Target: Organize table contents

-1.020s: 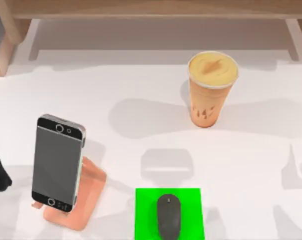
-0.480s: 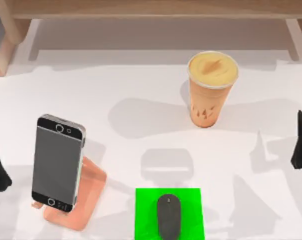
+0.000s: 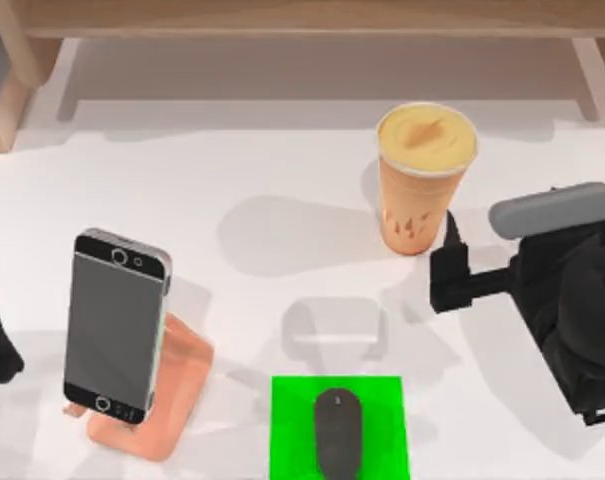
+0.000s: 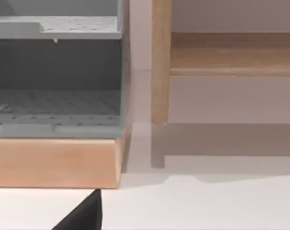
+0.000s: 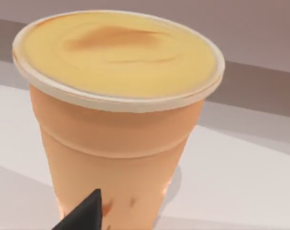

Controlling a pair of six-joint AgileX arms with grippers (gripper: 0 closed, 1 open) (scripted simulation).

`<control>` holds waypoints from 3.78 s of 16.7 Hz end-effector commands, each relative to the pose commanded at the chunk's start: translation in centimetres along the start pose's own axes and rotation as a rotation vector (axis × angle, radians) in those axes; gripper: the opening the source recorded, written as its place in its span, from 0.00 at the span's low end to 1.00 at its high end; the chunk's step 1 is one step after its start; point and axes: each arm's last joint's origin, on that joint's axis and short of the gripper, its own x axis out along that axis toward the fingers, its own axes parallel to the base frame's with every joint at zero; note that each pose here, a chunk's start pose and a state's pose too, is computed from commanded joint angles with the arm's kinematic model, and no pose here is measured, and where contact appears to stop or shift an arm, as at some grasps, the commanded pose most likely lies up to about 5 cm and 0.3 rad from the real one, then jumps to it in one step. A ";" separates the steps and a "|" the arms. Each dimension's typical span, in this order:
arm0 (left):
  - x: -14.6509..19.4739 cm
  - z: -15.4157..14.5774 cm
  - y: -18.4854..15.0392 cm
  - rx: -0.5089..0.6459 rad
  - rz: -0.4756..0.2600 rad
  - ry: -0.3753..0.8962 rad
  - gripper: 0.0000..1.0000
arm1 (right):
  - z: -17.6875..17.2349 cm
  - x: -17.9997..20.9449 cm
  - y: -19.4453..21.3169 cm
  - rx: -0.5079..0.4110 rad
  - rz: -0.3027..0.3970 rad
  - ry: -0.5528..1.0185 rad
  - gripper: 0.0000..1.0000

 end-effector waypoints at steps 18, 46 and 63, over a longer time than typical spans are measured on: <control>0.0 0.0 0.0 0.000 0.000 0.000 1.00 | -4.6 7.3 7.6 0.120 -0.178 -0.200 1.00; 0.0 0.0 0.0 0.000 0.000 0.000 1.00 | -4.1 10.1 7.2 0.121 -0.177 -0.201 0.00; 0.0 0.0 0.0 0.000 0.000 0.000 1.00 | 0.8 10.8 8.2 0.219 -0.166 -0.302 0.00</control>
